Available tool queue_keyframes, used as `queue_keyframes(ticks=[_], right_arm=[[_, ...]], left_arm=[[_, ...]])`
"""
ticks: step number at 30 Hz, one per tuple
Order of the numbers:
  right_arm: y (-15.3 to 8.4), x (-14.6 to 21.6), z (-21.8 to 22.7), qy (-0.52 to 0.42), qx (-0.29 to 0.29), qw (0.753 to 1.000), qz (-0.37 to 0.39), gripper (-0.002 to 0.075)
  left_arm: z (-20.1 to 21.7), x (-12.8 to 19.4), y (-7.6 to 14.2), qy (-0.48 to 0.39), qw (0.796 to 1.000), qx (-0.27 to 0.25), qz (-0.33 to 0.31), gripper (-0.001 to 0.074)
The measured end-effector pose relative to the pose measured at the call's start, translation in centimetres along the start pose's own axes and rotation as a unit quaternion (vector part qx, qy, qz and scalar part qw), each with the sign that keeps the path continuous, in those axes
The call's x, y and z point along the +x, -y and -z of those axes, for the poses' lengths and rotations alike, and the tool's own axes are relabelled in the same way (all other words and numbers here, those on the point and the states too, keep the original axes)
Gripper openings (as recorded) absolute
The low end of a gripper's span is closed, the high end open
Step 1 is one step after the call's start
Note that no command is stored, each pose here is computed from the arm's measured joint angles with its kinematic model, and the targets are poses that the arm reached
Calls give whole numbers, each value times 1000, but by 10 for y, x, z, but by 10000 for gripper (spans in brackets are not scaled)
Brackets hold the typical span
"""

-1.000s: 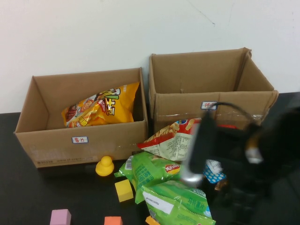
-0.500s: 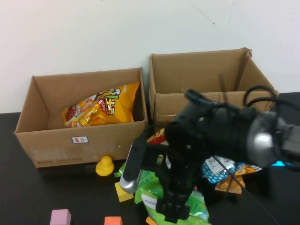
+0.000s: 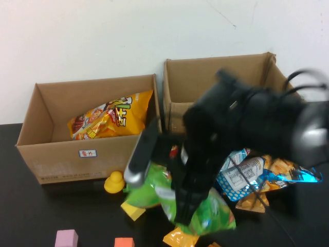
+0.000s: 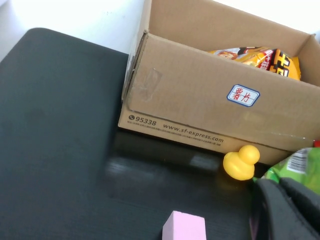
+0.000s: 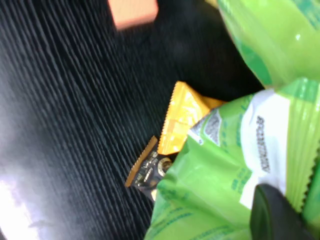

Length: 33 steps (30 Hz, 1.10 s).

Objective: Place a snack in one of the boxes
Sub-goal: Pick up the potato chip, then place the potato chip in the potato chip box

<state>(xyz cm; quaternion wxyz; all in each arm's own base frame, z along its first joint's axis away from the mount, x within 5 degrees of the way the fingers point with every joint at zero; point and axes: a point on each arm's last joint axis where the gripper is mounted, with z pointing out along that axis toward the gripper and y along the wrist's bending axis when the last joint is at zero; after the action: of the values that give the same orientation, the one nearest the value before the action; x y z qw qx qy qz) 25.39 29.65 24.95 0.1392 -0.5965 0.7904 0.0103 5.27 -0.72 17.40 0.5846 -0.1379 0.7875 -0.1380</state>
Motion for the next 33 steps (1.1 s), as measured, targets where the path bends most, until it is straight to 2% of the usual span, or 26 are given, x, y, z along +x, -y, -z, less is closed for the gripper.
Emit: queue_keyframes(ticks=[8,11,15,20,25,28,30,33], right_arm=[[-1,-1,122,136,21,990,-15,21],[3,-9,162,216,50,975,-16,20],[21,-23,190,336,74,938,-44,20],[56,-45,180,439,59,892,-91,19],[89,-71,126,522,-23,838,-158,19],[105,-86,88,569,-63,796,-196,19],[113,-92,65,580,-53,786,-207,18],[125,-98,27,569,-33,786,-238,18]], left_arm=[[0,0,0,0,1000,0,0,-3],[0,0,0,0,1000,0,0,-3],[0,0,0,0,1000,0,-7,-3],[0,0,0,0,1000,0,-10,-3],[0,0,0,0,1000,0,-11,-3],[0,0,0,1,1000,0,-11,-3],[0,0,0,1,1000,0,-12,-3],[0,0,0,1,1000,0,-12,-3]])
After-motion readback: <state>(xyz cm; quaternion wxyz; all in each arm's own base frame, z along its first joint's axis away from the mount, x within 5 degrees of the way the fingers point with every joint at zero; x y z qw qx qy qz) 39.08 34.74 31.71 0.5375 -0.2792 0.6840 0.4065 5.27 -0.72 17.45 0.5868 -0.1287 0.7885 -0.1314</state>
